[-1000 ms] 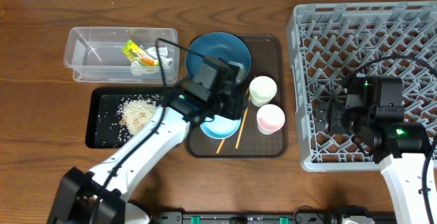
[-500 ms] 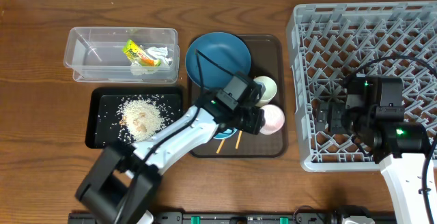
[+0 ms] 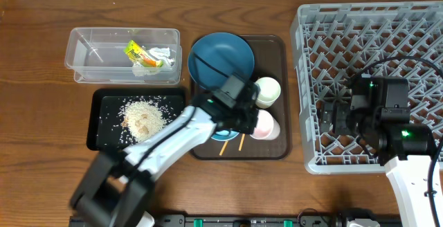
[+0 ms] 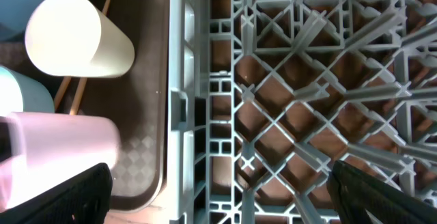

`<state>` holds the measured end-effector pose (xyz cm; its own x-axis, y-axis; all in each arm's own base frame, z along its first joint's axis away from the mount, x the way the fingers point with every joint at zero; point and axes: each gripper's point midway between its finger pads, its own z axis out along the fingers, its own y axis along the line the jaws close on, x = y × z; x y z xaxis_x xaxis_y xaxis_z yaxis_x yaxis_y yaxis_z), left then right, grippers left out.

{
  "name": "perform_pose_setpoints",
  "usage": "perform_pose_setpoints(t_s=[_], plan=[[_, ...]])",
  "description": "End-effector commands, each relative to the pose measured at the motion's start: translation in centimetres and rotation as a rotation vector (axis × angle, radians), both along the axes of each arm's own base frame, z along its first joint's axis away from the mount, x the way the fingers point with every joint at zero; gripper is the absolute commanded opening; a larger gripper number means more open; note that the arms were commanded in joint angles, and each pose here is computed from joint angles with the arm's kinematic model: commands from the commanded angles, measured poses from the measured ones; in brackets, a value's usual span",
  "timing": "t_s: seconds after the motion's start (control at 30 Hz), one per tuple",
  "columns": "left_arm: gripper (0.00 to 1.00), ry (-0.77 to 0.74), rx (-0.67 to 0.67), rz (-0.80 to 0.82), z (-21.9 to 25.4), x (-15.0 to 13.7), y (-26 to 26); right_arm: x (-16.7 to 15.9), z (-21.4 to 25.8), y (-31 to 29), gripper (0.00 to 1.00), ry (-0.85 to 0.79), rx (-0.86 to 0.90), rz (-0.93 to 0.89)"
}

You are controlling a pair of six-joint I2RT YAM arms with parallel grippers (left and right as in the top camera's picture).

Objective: Sort waste into correct bins and load items into the dishwasher rack
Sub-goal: 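Grasp the pink paper cup with the left gripper and lift it, then hand the pink cup from the left gripper to the right gripper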

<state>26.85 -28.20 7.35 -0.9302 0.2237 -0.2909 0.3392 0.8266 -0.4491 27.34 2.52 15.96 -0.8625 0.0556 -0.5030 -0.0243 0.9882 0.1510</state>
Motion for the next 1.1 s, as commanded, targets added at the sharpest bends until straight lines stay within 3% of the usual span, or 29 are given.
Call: perform_pose_setpoints(t_s=[0.0, 0.17, 0.3, 0.47, 0.77, 1.07], plan=[[0.06, -0.088, -0.086, 0.059, 5.3, 1.8, 1.5, 0.9, 1.3, 0.3, 0.97, -0.054, -0.01, 0.015], [0.06, -0.064, -0.284, 0.16, 9.7, 3.9, 4.0, 1.8, 2.3, 2.5, 0.93, -0.103, 0.112, 0.063], [0.06, 0.022, -0.524, 0.182, 12.7, 5.6, 5.0, 1.0, 3.4, 6.9, 0.94, -0.134, 0.285, 0.317], [0.06, 0.156, -0.772, 0.081, 15.4, 5.7, 4.4, -1.0, 4.8, 11.6, 0.98, -0.169, 0.499, 0.637], [0.06, 0.266, -0.817, -0.023, 14.7, 4.0, 2.1, -0.8, 3.3, 16.1, 0.98, -0.151, 0.572, 0.826], [0.06, 0.304, -0.843, -0.085, 15.3, 2.6, 1.3, 2.8, 6.1, 18.1, 0.87, -0.433, 0.501, 0.947]])
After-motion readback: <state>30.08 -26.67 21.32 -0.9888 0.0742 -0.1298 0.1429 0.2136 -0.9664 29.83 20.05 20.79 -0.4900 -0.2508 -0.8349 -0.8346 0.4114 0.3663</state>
